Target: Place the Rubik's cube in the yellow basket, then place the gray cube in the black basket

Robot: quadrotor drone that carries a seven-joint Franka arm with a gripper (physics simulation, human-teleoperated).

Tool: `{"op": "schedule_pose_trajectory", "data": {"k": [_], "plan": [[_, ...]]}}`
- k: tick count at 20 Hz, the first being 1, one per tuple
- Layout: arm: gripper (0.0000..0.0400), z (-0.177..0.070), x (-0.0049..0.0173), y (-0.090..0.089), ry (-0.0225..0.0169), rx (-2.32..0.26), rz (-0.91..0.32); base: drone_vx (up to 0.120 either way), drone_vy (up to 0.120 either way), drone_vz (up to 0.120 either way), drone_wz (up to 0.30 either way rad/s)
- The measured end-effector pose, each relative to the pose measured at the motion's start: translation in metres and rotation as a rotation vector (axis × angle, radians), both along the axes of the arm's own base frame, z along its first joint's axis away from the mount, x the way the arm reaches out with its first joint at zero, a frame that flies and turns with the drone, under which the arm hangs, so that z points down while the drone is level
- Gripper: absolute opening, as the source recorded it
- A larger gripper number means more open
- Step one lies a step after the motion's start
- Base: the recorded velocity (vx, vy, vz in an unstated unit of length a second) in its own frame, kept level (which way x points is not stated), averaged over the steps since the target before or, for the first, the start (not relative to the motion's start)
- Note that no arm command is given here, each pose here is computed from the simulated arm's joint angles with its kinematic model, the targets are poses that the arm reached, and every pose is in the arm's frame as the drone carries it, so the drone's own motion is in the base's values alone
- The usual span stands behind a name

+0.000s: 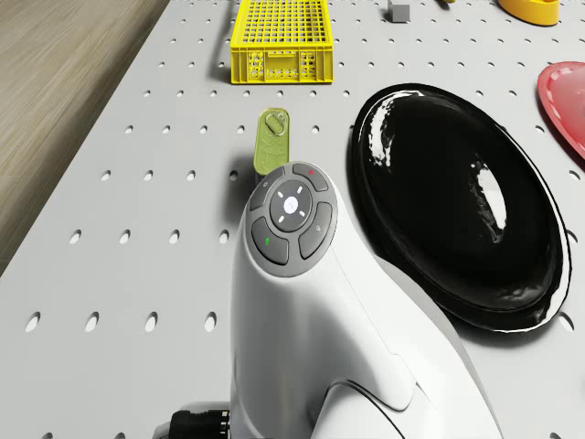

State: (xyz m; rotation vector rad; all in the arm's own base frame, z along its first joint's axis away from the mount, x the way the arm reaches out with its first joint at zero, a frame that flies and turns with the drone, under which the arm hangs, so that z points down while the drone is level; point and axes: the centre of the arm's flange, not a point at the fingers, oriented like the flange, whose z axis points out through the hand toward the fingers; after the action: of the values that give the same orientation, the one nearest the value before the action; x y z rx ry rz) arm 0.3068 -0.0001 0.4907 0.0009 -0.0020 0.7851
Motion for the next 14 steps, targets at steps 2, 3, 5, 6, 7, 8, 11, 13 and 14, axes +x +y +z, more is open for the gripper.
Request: {"op": "schedule_pose_trajectory", "data": {"k": [2, 3, 5, 6, 7, 8, 11, 13, 14], "plan": [[0.04, 0.0, 0.0, 0.0, 0.0, 0.0, 0.0, 0.12, 0.0, 0.0, 0.0], [0.04, 0.0, 0.0, 0.0, 0.0, 0.0, 0.0, 0.0, 0.0, 0.0, 0.0], [0.04, 0.0, 0.0, 0.0, 0.0, 0.0, 0.0, 0.0, 0.0, 0.0, 0.0], [0.04, 0.0, 0.0, 0.0, 0.0, 0.0, 0.0, 0.0, 0.0, 0.0, 0.0], [0.04, 0.0, 0.0, 0.0, 0.0, 0.0, 0.0, 0.0, 0.0, 0.0, 0.0], [0.04, 0.0, 0.0, 0.0, 0.0, 0.0, 0.0, 0.0, 0.0, 0.0, 0.0], [0.04, 0.003, 0.0, 0.0, 0.0, 0.0, 0.0, 0.0, 0.0, 0.0, 0.0], [0.04, 0.009, 0.0, 0.0, 0.0, 0.0, 0.0, 0.0, 0.0, 0.0, 0.0], [0.04, 0.011, 0.0, 0.0, 0.0, 0.0, 0.0, 0.0, 0.0, 0.0, 0.0]]}}
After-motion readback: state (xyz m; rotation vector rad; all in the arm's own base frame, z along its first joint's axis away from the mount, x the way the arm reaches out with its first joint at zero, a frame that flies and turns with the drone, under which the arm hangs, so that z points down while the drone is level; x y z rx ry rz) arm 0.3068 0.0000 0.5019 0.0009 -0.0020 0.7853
